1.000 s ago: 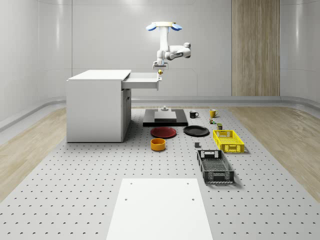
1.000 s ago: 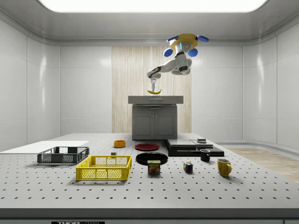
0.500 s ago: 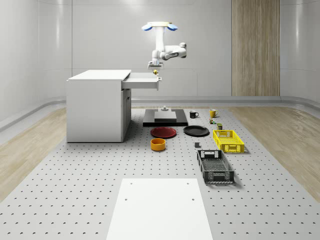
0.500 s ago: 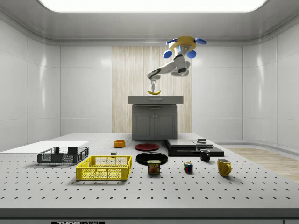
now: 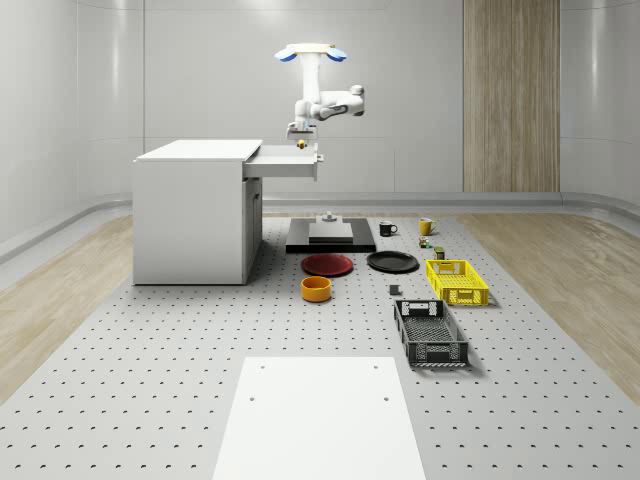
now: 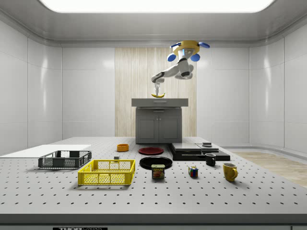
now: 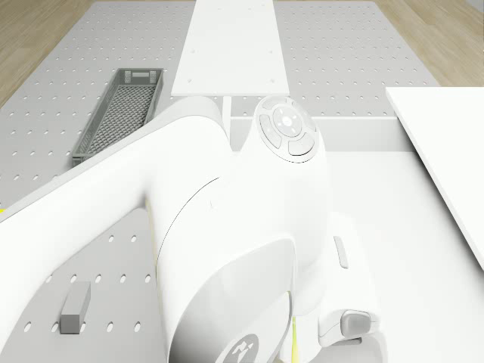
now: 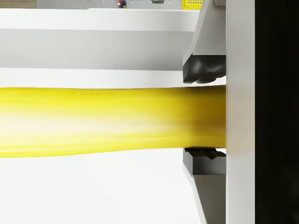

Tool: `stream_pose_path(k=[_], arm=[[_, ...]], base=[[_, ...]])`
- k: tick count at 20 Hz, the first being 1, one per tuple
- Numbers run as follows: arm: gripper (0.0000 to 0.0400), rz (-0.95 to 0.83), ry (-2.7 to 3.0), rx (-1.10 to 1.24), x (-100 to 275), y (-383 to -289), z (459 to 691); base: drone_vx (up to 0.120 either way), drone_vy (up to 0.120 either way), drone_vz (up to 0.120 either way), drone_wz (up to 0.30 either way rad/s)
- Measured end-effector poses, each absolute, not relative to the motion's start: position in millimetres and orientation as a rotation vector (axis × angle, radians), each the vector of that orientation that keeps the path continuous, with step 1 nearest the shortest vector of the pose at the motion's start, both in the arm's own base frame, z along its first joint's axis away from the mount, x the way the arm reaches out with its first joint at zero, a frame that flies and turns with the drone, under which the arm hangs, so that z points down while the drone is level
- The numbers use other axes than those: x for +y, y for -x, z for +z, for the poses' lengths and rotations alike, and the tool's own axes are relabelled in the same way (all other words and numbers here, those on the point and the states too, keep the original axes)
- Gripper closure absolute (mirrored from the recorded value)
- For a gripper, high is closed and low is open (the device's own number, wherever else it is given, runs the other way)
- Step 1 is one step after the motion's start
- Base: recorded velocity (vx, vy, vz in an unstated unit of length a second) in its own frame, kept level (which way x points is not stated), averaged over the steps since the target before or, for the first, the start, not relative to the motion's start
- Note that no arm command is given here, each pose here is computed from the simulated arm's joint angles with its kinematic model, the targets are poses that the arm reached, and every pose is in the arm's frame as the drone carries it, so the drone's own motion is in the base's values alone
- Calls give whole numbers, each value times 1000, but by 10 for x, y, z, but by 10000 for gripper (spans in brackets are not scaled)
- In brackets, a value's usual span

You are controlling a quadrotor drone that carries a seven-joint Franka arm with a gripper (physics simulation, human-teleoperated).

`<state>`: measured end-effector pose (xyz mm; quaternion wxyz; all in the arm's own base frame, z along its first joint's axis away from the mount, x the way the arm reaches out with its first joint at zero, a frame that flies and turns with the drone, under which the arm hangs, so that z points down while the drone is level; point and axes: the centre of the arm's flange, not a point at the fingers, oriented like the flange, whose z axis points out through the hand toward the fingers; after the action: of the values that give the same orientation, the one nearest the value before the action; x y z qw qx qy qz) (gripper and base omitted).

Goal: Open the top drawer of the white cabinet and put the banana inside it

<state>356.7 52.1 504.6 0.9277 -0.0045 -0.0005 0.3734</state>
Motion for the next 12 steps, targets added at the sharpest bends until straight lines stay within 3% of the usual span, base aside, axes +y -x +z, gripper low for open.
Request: stream_pose_path(k=[6,12], arm=[[207,765,9,-1,521,-3567,5049],[207,764,9,-1,522,-3566,5223]], base=[[0,-113,0,0],[0,0,0,0]])
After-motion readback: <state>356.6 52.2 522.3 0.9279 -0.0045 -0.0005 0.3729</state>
